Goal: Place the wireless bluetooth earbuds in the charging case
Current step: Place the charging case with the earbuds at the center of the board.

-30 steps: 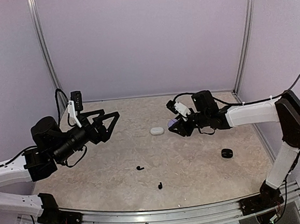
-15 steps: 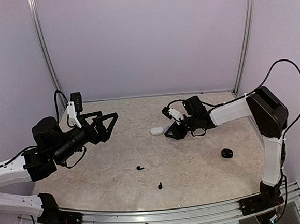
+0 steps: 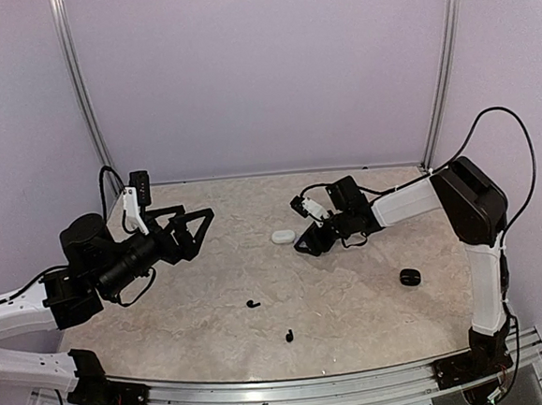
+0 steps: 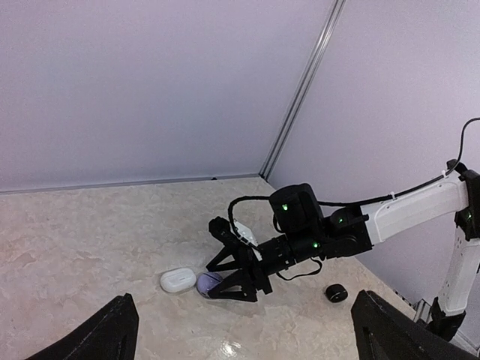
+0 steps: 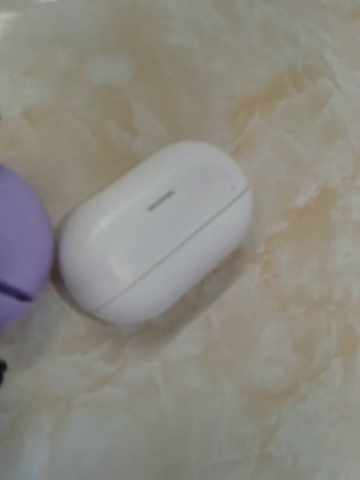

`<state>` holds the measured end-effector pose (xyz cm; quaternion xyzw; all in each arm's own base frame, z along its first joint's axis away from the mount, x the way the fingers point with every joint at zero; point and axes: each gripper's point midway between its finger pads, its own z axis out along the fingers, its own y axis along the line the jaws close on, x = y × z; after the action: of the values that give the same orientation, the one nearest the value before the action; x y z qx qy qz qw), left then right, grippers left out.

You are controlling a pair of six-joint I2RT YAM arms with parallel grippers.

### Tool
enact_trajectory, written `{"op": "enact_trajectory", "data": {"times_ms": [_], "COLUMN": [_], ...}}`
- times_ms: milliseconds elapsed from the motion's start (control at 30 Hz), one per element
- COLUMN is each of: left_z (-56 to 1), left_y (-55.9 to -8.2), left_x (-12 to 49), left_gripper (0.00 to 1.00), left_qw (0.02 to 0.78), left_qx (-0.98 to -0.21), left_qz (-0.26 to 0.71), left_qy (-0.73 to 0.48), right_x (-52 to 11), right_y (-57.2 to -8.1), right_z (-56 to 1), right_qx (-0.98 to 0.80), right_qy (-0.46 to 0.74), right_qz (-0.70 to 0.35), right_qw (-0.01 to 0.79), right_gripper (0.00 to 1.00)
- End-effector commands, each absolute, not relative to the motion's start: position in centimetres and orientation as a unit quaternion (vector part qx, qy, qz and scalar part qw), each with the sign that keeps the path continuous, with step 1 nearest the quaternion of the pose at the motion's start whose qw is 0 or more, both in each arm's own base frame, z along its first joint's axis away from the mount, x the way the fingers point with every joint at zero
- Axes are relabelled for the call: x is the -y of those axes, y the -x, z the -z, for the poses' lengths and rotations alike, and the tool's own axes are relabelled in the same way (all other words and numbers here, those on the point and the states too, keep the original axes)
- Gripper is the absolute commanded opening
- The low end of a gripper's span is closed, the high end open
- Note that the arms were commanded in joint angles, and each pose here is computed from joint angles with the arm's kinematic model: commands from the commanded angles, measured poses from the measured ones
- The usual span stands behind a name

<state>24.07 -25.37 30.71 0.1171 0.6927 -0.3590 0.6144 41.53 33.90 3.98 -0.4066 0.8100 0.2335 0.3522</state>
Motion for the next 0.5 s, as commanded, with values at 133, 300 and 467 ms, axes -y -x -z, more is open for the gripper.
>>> {"op": "enact_trajectory", "data": {"times_ms": [133,300,467], "left_z": [-30.7,-30.8,-30.6], "left_y": [-24.1,-24.0,-24.0], "left_x": [24.7,24.5,24.3], "left_gripper": [0.99,0.99,0.99], "left_qw": [0.621,0.623,0.622], "left_qx": [-0.693,-0.692,-0.693], "left_qz": [0.346,0.345,0.347], "left_qy": [-0.118,-0.116,-0.112], "right_x": [-33.4,-31.7,-28.6], "right_y": [-42.8,-42.8,-41.0], "right_z": [-7.7,-14.0,-21.8], "right_qx": [-0.802,-0.790,-0.774], "right_qy": [0.402,0.380,0.324], "right_qz": [-0.213,-0.182,-0.165], "right_qw": [0.388,0.445,0.519], "right_gripper": [0.77,0.85,0.99]}}
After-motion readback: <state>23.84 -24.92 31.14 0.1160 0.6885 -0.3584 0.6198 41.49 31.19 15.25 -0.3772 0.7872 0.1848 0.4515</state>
